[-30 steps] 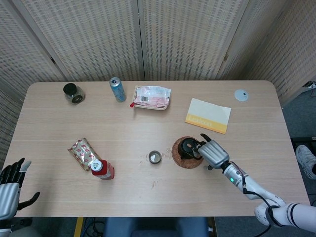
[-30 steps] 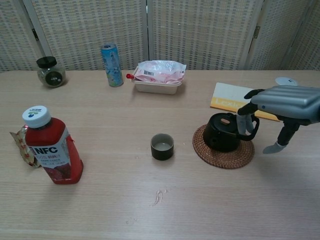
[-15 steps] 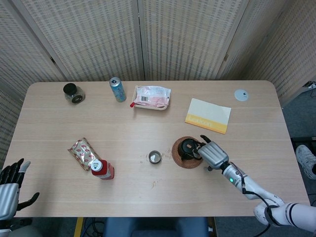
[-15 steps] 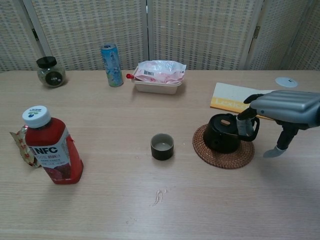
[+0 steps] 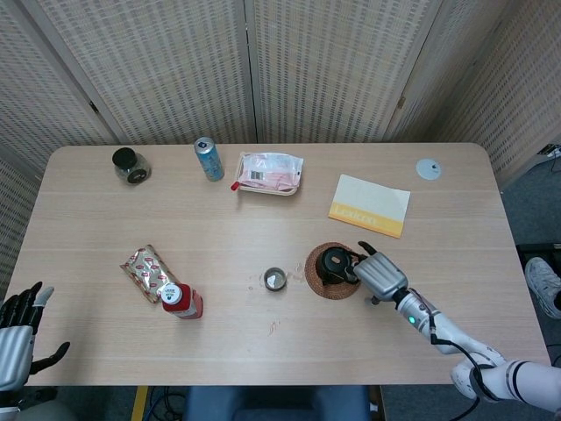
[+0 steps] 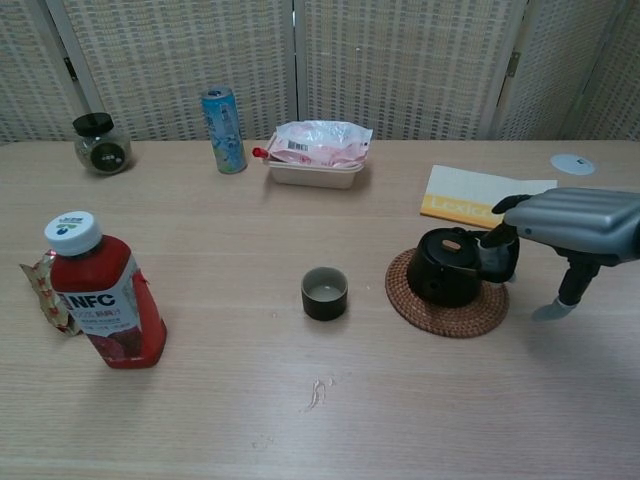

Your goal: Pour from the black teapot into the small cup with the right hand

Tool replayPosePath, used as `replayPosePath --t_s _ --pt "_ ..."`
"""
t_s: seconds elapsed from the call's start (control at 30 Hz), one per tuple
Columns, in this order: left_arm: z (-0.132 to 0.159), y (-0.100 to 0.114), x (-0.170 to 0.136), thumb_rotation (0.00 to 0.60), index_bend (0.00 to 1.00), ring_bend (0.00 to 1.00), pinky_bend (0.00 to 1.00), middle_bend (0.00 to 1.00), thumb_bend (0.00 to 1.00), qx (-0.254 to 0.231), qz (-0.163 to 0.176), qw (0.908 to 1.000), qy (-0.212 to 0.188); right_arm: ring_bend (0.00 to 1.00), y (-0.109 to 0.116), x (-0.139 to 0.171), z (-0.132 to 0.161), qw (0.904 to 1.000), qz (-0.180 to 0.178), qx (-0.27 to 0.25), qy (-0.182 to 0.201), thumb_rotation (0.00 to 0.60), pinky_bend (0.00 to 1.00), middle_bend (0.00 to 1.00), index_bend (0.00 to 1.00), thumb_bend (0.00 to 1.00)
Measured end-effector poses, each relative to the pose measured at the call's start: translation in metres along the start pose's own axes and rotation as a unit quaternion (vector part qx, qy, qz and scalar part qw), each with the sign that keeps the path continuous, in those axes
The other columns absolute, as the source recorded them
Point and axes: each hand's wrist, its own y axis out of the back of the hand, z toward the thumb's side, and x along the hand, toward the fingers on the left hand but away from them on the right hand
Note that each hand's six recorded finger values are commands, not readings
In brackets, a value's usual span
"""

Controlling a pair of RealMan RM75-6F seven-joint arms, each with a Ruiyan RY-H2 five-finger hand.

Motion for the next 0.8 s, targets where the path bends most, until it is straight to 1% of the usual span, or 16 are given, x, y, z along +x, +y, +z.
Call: replayPosePath --t_s 0.43,0.67,0.73,0.8 --pt "-0.001 -0.001 0.001 0.6 0.03 0.0 0.0 0.0 0.21 0.0 -0.002 1.0 0.001 0.35 -0.009 0.002 -0.003 0.9999 0.012 -0.002 -0.005 0.6 0.08 0.5 0.49 0.0" --pt "-0.002 -0.002 0.001 0.6 0.03 0.0 0.0 0.0 0.21 -0.001 -0.002 1.0 0.002 0.36 -0.014 0.003 -0.002 0.9998 0.019 0.002 -0.004 0.6 0.08 0.52 0.51 0.0" --pt "-0.001 -0.001 0.001 0.6 0.03 0.0 0.0 0.0 0.21 -0.001 -0.002 1.0 0.002 0.37 -0.015 0.003 -0.001 0.9998 0.019 0.002 -0.004 0.6 0.08 0.52 0.52 0.0" --pt "-0.002 -0.001 0.001 0.6 0.03 0.0 0.0 0.0 0.21 -0.001 -0.001 1.0 0.002 0.41 -0.014 0.003 -0.001 0.9998 0.019 0.0 -0.005 0.6 0.08 0.55 0.54 0.0"
